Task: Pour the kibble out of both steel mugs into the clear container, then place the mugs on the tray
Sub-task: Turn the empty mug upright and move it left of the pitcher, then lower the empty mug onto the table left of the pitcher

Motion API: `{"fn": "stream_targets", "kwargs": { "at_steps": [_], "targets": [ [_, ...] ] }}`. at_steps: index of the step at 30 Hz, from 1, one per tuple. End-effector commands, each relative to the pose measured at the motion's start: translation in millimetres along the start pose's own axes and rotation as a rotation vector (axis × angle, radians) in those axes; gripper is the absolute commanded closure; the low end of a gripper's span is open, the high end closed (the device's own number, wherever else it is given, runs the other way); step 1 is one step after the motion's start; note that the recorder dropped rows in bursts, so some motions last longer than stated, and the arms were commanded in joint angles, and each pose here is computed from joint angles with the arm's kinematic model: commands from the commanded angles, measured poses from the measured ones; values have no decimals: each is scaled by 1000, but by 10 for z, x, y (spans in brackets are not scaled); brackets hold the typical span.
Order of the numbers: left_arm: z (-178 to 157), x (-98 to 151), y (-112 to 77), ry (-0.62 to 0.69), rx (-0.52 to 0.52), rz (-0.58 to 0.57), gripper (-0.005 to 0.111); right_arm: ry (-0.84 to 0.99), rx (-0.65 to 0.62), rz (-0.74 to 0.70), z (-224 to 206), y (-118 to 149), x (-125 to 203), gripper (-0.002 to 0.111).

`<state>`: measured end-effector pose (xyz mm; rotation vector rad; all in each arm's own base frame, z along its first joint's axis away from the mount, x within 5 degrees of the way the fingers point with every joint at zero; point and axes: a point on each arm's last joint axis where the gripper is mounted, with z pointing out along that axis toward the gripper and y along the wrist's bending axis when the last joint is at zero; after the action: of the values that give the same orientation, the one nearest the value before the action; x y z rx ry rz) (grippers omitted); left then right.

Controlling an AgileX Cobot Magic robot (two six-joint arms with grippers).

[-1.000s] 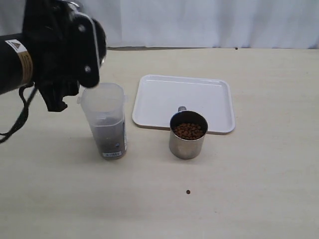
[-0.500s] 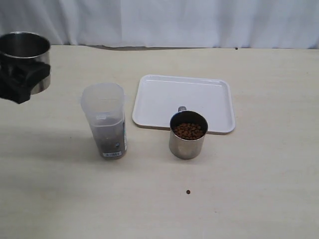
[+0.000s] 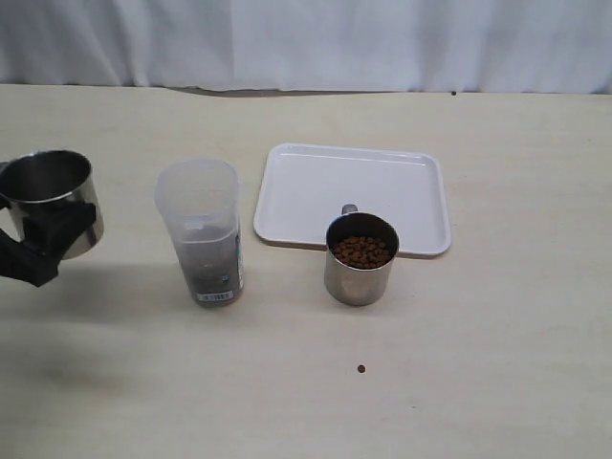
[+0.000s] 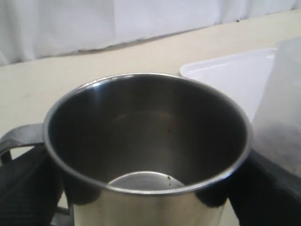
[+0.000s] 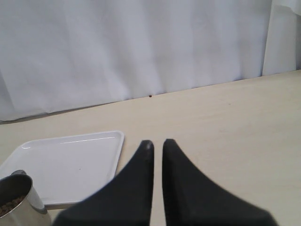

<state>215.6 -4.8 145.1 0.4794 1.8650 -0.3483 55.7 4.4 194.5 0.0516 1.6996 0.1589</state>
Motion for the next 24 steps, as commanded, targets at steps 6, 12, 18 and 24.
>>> {"fn": "stream_targets", "kwargs": {
  "at_steps": [6,12,18,24],
  "targets": [
    [216,428,-13,5,101,-39,107,-2,-4,-2,0,2,5,103],
    [324,538,17,24,153,-2,107,-2,-4,-2,0,2,5,103],
    [336,529,33,19,148,2,103,-2,-4,-2,0,2,5,103],
    [336,529,29,20,153,4,57,-2,-4,-2,0,2,5,103]
  ]
}}
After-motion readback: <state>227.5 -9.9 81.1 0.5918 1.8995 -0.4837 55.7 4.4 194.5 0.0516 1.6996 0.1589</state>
